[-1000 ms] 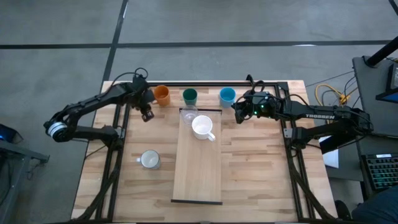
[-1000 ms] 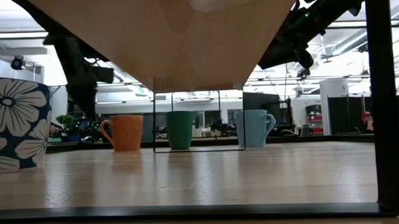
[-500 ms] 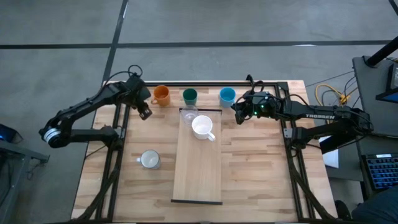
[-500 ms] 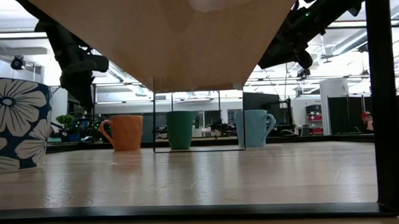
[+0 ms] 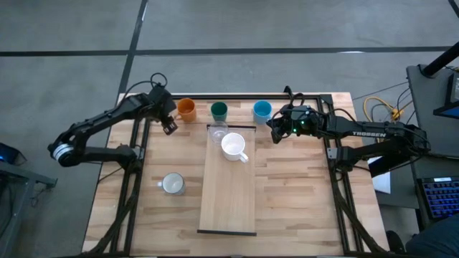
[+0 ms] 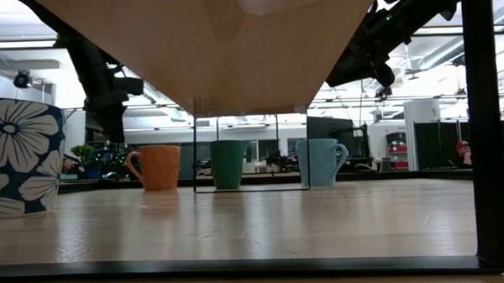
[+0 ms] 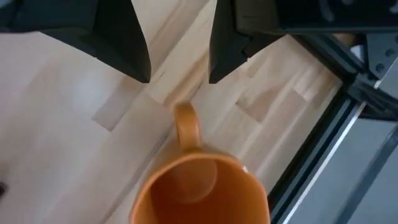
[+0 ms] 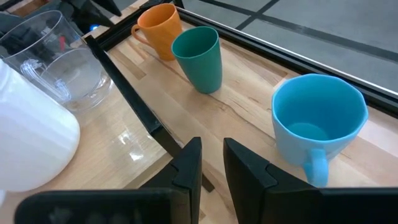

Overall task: Stack small to large cups/mugs on shelf
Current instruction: Put the orange mug on the shelf

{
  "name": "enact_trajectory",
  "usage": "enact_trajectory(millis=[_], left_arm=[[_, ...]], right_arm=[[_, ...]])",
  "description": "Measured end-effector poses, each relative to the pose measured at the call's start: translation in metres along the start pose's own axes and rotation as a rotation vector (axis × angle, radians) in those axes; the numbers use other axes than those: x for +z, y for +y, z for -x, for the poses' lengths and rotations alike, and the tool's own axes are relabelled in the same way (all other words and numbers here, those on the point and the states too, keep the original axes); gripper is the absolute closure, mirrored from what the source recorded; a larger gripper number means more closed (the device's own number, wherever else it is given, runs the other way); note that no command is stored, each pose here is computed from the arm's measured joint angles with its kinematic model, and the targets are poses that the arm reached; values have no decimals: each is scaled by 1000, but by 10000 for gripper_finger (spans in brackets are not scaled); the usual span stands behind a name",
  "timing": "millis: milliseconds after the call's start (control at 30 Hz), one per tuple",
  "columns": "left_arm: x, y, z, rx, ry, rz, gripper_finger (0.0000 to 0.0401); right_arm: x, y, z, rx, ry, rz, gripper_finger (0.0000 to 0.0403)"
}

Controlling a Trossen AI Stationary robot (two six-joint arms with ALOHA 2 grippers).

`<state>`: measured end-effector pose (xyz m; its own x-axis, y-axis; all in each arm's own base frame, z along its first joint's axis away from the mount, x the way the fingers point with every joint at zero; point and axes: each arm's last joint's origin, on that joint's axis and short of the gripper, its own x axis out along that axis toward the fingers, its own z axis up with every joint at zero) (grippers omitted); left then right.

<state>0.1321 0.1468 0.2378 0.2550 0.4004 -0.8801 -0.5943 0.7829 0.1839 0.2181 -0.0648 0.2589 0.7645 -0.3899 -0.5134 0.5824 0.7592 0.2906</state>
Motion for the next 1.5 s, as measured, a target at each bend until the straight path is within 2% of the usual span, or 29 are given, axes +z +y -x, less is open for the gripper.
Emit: enact_trajectory(millis=[333, 567, 1500], left_arm=[[6, -1, -24, -24, 78, -8, 252], [12, 0, -22, -27, 11, -4, 252], [18, 1, -34, -18, -10, -11, 252]], right_arm=[[0, 0, 0, 0, 0, 0, 342], [0, 0, 0, 0, 1, 0, 342], [0, 0, 0, 0, 1, -1, 342]])
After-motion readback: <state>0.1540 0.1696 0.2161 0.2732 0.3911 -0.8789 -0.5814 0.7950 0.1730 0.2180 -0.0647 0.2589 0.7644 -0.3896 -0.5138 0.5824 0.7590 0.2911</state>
